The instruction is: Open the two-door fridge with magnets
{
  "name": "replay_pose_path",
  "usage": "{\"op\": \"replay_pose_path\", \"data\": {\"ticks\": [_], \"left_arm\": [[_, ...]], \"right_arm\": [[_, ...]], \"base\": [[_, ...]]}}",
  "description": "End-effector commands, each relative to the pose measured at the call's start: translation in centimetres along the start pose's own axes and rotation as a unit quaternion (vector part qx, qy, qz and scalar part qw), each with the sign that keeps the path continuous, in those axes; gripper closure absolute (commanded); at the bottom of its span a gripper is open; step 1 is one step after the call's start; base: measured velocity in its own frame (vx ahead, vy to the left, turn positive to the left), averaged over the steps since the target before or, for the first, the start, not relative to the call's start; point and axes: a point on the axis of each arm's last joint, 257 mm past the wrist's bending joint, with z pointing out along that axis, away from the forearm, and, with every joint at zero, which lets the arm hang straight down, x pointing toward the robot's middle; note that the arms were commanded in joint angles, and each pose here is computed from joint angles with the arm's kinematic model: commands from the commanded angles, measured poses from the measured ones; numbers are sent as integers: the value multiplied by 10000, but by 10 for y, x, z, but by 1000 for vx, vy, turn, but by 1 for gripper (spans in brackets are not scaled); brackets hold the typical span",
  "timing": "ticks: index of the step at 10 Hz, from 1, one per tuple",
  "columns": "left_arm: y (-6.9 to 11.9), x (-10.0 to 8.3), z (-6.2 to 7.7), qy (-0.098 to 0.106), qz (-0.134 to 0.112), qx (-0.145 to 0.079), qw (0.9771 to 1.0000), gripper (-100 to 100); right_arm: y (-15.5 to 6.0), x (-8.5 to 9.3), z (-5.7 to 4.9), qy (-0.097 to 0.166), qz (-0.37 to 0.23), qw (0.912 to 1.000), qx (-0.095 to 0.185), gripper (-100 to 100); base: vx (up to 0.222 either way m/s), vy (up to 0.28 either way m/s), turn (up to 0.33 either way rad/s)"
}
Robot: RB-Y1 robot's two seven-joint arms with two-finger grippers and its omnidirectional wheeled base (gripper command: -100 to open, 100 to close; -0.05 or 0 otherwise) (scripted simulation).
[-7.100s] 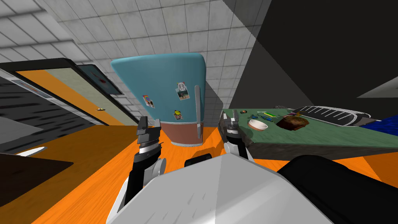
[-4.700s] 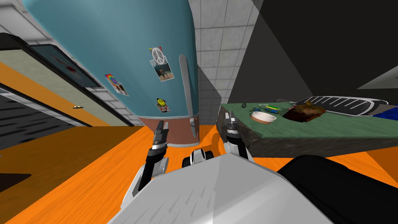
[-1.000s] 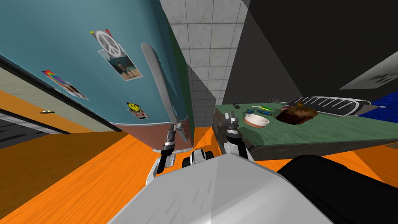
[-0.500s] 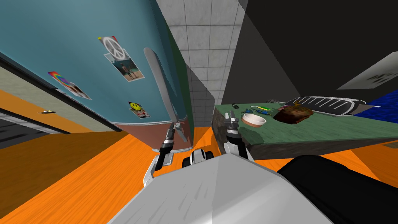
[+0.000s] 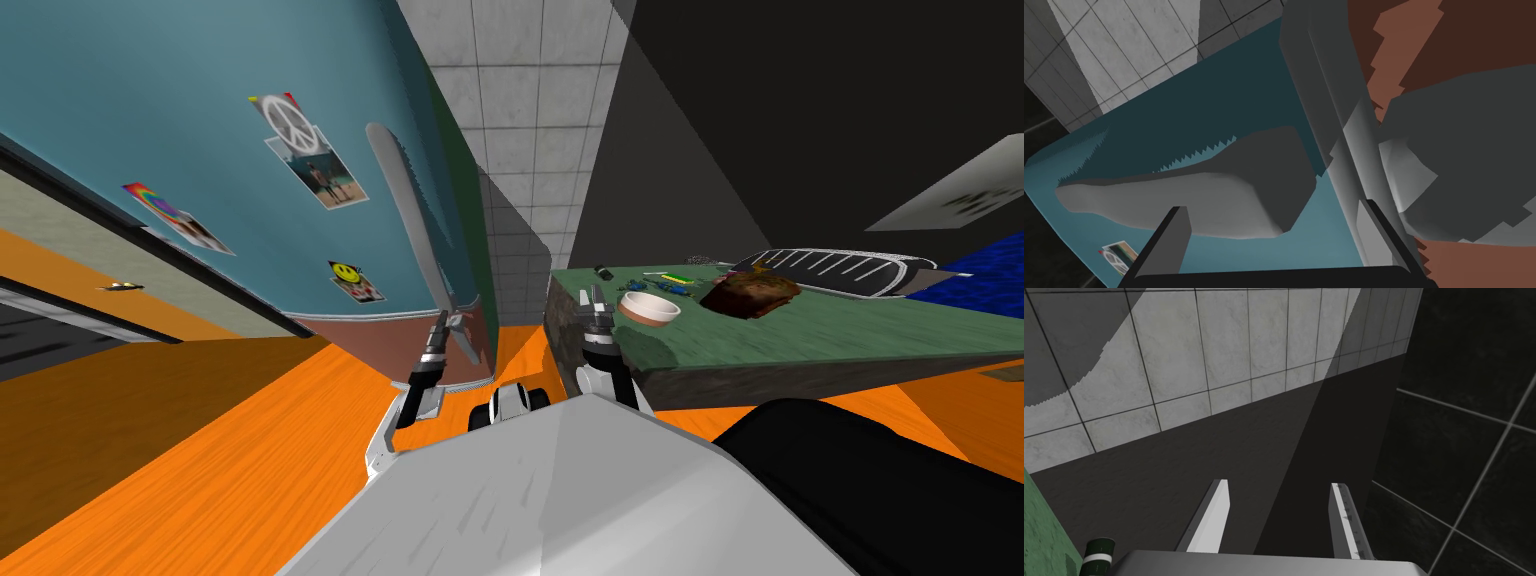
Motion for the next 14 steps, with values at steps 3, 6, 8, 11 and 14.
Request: {"op": "replay_pose_path", "data": {"ticks": [3,6,8,11,14], "left_arm": [[0,-7,16,15,107,-230,9997,-100],[2,-13,25,16,178,-402,9990,-100],[5,-15,29,19,216,-533,9983,-100],[5,-22,37,17,299,-667,9973,-100],[11,-25,39,23,343,-848,9958,-100]], "right_arm": [[0,0,0,0,0,10000,0,0],[0,0,0,0,0,10000,0,0],[0,0,0,0,0,10000,0,0],[0,0,0,0,0,10000,0,0],[0,0,0,0,0,10000,0,0]], "base": [[-16,-31,-3],[-18,-32,0],[-21,-31,0],[-24,-27,2],[-16,-29,0]]}}
